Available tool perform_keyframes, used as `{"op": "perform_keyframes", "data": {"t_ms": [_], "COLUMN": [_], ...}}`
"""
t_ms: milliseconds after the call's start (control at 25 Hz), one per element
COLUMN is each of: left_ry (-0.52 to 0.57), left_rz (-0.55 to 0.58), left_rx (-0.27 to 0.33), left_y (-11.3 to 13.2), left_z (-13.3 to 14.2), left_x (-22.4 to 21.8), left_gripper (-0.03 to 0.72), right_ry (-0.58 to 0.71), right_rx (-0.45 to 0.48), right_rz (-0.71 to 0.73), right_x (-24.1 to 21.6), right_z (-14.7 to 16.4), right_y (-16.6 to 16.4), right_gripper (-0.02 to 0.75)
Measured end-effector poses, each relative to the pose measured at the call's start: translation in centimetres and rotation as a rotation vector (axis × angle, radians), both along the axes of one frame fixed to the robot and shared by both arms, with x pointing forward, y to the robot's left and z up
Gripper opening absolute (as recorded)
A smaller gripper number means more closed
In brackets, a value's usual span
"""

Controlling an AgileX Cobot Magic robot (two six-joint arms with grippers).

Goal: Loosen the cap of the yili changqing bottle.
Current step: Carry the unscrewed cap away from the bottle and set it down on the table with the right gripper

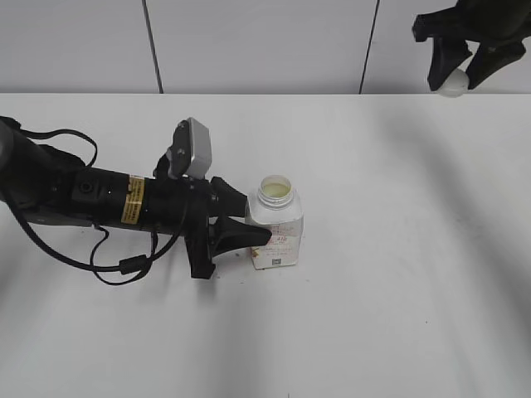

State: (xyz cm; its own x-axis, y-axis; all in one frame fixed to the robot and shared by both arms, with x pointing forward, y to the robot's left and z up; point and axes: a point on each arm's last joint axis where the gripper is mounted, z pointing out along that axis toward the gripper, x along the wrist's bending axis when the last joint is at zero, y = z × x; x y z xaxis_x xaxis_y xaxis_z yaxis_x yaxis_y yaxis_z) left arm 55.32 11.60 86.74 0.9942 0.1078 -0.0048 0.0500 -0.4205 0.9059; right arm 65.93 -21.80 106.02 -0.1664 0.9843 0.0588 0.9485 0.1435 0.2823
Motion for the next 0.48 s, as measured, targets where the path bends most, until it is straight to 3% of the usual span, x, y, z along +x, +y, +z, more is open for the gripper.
{"op": "perform_keyframes", "data": {"t_ms": [160,320,480], "left_ry": [0.001,0.003,0.007], "left_rz": [0.004,0.019,0.044], "left_rx": [-0.001,-0.009,-0.021], "left_y": [0.0,0.0,0.0], "left_z": [0.0,0.1,0.2], "left_x": [0.0,0.1,0.3], "left_gripper": [0.307,0.307,0.307], "right_ry": [0.036,0.155,0.176], "right_rx": [-0.043,-0.077,-0.077], "right_rz": [-0.016,-0.022,-0.038], "right_x": [-0.2,-1.5,-2.5], "right_z": [-1.2,-4.8,-8.5], "right_y": [-1.7,-2.2,-2.4], "right_gripper": [0.386,0.386,0.386]}}
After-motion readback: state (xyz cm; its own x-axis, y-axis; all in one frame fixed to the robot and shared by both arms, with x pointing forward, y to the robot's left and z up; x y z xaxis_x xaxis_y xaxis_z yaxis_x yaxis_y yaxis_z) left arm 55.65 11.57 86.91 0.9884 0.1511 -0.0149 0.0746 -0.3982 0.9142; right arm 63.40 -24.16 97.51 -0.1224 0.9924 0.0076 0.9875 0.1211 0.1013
